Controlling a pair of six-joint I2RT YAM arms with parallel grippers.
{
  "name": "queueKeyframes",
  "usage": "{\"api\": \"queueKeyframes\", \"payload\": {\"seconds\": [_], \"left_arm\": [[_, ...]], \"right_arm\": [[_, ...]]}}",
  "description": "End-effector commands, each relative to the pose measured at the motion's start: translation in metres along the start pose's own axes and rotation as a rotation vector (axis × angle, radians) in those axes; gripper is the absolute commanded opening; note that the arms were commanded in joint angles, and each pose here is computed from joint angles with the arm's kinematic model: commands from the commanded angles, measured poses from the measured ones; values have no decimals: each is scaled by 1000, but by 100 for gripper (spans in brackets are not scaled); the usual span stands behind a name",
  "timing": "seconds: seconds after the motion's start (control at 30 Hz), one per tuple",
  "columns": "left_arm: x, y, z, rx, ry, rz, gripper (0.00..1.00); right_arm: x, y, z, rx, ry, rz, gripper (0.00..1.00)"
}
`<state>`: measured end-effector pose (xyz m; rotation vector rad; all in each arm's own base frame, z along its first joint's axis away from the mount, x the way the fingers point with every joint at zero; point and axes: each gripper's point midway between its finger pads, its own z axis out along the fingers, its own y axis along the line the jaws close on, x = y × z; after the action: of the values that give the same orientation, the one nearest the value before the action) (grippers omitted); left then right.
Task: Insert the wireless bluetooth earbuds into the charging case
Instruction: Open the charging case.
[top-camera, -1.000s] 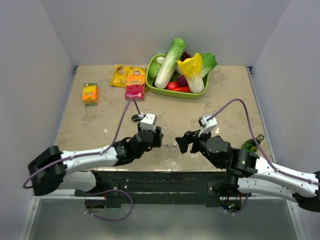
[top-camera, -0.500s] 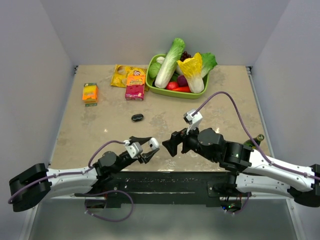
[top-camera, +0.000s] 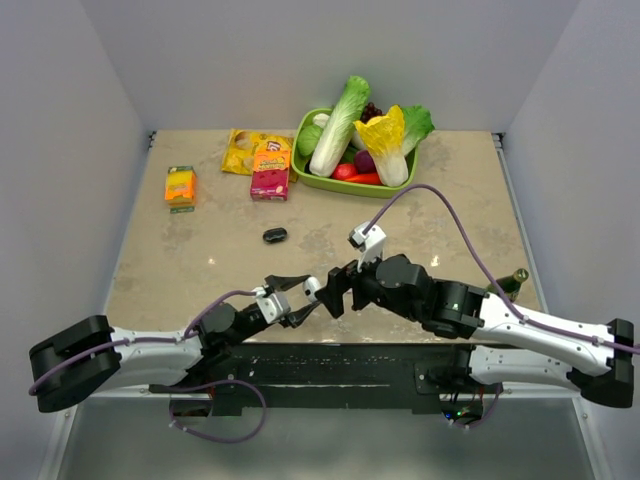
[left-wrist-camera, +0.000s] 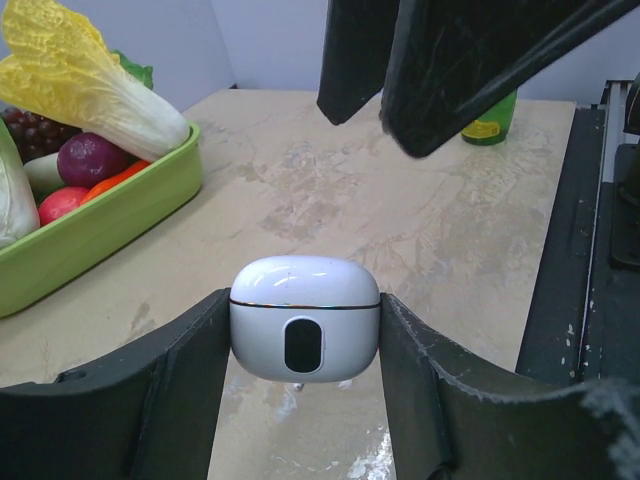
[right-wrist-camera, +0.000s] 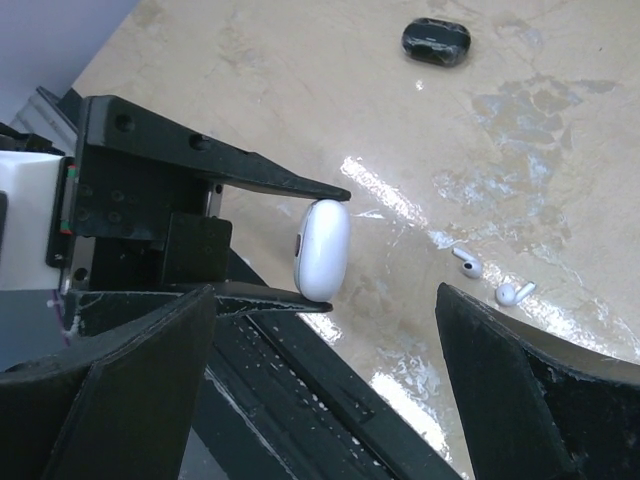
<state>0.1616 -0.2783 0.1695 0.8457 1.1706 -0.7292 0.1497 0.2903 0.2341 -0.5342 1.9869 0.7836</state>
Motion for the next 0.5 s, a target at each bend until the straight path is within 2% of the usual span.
{"api": "queueKeyframes", "payload": {"seconds": [0.0, 0.23, 0.47], "left_arm": [[-33, -2, 6, 10, -118, 12, 0], [-38, -8, 3, 24, -137, 12, 0], [-40, -11, 0, 35, -144, 20, 0]], "right_arm": [[-2, 9, 12, -18, 10, 7, 94], [9, 3, 26, 11, 42, 0, 87], [13, -10, 30, 48, 54, 20, 84]]}}
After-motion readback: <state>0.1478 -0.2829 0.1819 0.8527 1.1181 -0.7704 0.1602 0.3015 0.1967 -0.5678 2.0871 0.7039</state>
